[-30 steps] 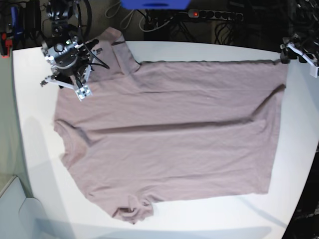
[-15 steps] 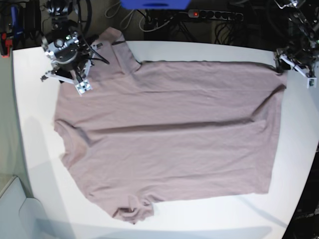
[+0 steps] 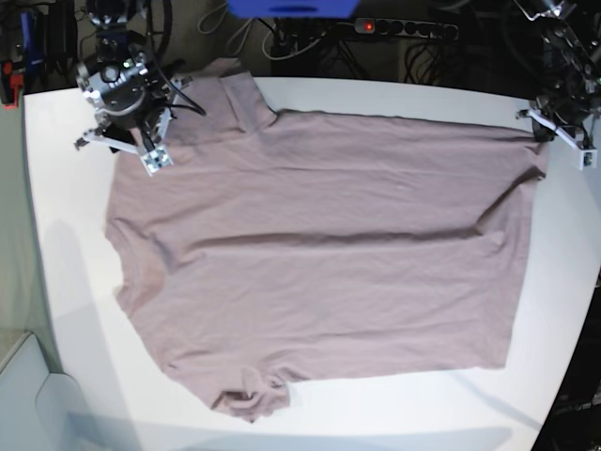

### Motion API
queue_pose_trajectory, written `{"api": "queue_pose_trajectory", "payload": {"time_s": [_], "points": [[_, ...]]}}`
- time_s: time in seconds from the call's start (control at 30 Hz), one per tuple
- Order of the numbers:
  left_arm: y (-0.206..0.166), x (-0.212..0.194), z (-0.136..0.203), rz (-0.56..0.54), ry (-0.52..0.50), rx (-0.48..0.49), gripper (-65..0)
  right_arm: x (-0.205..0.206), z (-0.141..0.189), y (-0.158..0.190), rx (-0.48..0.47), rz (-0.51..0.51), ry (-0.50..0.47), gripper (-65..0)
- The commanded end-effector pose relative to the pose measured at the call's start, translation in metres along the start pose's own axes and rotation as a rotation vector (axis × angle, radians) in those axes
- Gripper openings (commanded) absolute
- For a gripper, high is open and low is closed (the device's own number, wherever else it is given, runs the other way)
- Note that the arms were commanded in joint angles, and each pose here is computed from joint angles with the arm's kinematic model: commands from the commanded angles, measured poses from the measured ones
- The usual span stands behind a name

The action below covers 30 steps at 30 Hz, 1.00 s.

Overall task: Layout the t-shirt on the table in an organized manner, then fold the t-shirt properly
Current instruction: 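Pull the shirt shoulders apart with both grippers to spread it, then lift the shirt edge with both grippers and fold it over the body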

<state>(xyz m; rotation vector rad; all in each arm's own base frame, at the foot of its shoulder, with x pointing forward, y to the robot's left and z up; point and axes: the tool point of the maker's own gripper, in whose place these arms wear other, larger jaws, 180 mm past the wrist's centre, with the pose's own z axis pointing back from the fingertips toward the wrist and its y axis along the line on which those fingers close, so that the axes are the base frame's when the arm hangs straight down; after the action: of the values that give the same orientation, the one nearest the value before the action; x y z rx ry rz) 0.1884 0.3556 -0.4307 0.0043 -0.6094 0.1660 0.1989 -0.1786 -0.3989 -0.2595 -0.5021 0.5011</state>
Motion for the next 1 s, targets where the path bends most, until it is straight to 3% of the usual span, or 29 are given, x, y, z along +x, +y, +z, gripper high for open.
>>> {"api": "queue_pose_trajectory", "payload": {"time_s": [0.0, 0.17, 0.4, 0.7, 0.97], "points": [[0.007, 0.000, 0.003, -0.018, 0.022, 0.022, -64.9, 0.010, 0.004, -0.003, -0.012, -0.006, -0.033, -42.8], [0.007, 0.001, 0.003, -0.019, 0.018, 0.022, -64.9, 0.005, 0.005, 0.006, 0.008, -0.018, -0.026, -40.6], [0.007, 0.001, 0.003, -0.019, 0.018, 0.022, -64.9, -0.005, 0.006, 0.010, 0.011, -0.058, 0.002, -22.3], [0.007, 0.001, 0.003, -0.020, 0.018, 0.023, -64.9, -0.023, 0.020, 0.047, 0.086, -0.107, 0.035, -22.1], [0.007, 0.009, 0.002, -0.023, 0.003, 0.025, -64.9, -0.026, 0.017, 0.053, 0.099, -0.114, 0.049, -22.2]]}}
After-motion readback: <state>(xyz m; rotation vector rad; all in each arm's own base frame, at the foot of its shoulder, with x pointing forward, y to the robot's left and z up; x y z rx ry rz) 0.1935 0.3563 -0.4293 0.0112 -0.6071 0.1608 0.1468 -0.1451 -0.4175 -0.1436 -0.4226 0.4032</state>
